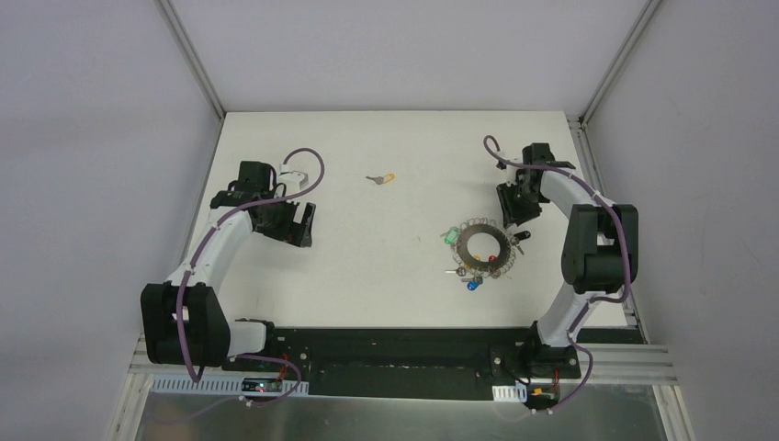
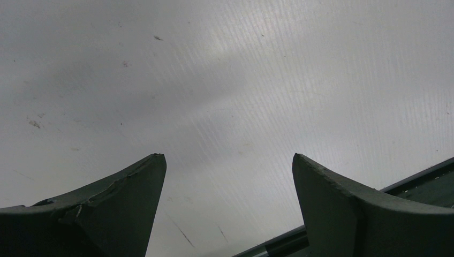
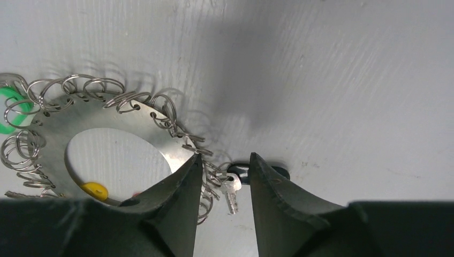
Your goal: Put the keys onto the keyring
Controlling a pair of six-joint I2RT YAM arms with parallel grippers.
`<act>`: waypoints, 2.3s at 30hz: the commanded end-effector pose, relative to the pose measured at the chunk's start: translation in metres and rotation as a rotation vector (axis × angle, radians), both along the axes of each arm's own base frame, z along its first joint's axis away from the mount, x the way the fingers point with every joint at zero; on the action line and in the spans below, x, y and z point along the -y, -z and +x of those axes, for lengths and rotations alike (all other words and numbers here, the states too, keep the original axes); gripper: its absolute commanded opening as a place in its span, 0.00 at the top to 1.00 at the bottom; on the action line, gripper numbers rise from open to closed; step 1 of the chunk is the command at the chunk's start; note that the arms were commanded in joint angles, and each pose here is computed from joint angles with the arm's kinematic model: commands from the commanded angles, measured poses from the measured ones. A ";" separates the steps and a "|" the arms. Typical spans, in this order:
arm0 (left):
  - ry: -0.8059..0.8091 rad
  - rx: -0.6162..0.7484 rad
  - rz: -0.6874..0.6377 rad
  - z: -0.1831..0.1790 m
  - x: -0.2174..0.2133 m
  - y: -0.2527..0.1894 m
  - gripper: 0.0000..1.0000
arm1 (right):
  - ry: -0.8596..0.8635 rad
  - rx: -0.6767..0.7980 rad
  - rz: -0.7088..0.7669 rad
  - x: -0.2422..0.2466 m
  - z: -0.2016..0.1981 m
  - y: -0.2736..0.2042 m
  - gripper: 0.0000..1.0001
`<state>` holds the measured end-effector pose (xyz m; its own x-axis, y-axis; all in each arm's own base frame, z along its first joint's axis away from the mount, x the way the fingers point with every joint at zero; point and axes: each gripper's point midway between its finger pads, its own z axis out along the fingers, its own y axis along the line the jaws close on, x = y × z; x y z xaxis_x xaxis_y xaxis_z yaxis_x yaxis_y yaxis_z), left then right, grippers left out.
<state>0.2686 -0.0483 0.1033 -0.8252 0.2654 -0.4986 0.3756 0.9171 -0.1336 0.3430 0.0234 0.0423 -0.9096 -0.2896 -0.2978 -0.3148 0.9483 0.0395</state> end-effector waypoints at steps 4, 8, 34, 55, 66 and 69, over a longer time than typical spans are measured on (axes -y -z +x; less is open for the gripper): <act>0.006 -0.001 -0.020 0.002 0.003 -0.009 0.09 | -0.110 -0.056 0.065 -0.005 0.003 0.000 0.64; 0.007 -0.008 -0.019 0.002 0.002 -0.007 0.09 | -0.161 -0.096 0.121 -0.015 -0.005 0.000 0.72; 0.010 -0.007 -0.002 0.001 0.000 -0.008 0.10 | -0.206 -0.151 0.164 -0.016 -0.030 0.001 0.93; 0.013 -0.005 0.015 0.001 -0.003 -0.008 0.10 | -0.119 -0.027 0.235 -0.017 -0.018 -0.027 0.70; 0.014 -0.010 0.009 0.001 -0.002 -0.008 0.10 | -0.089 -0.056 0.251 -0.021 -0.023 -0.009 0.58; 0.015 -0.011 0.010 0.001 -0.002 -0.008 0.10 | -0.093 -0.069 0.236 -0.020 -0.026 -0.005 0.58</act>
<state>0.2640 -0.0477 0.1019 -0.8373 0.2711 -0.4748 0.3760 0.9160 -0.1399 0.3196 0.0419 0.0502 -0.8993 -0.3070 -0.3113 -0.3947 0.8765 0.2757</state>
